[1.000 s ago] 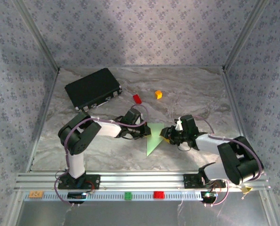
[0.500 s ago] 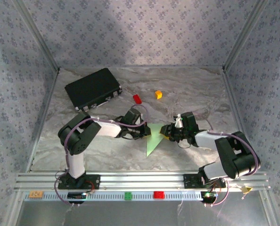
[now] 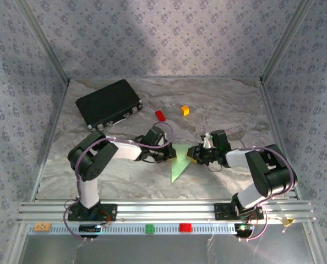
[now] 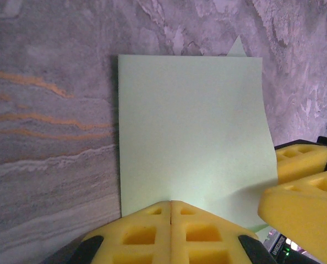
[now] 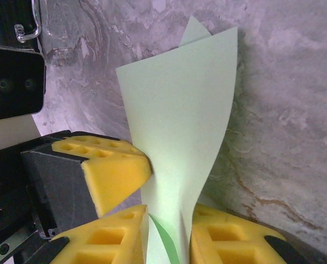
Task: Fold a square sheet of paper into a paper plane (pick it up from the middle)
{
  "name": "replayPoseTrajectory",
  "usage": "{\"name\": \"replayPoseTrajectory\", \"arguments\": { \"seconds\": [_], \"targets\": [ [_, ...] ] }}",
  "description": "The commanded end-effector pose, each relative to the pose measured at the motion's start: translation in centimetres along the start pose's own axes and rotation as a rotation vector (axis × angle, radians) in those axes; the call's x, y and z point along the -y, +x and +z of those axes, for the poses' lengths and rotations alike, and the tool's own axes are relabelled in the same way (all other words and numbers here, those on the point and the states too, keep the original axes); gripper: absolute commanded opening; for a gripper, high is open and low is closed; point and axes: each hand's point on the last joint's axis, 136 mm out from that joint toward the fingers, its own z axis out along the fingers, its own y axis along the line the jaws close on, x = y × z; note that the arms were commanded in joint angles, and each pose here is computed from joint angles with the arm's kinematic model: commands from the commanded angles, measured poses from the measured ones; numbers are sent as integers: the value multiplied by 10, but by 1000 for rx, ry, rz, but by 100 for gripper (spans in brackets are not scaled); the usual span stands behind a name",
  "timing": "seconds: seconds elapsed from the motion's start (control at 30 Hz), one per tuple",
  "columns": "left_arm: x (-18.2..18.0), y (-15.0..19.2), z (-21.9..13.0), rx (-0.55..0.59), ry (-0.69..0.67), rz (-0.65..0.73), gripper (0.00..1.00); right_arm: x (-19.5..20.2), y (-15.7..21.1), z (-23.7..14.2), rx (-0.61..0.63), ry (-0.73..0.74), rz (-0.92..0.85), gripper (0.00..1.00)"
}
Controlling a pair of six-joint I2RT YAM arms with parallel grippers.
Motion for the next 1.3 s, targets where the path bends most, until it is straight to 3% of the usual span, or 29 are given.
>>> {"name": "replayPoseTrajectory", "arguments": {
  "seconds": [0.0,0.43,0.57,0.7,0.9,1.27],
  "targets": [
    [-18,14,-3,-48,-66,-26,0,-5,-4,1,-13,-27,-34,23],
    [-12,12,-6,-41,-54,-13,0,2,-6,-2,-4,-6,-19,7],
    [-1,11,-11,-40,-32,12,7,3,-7,-2,-3,1,-7,3],
    [12,4,-25,-7,-39,62,24,2,-6,-4,18,15,25,1],
    [23,2,-42,44,-91,172,36,8,-8,-9,102,56,156,0],
    [35,36,-43,52,-289,510,39,3,-8,-16,157,63,253,0]
  ]
}}
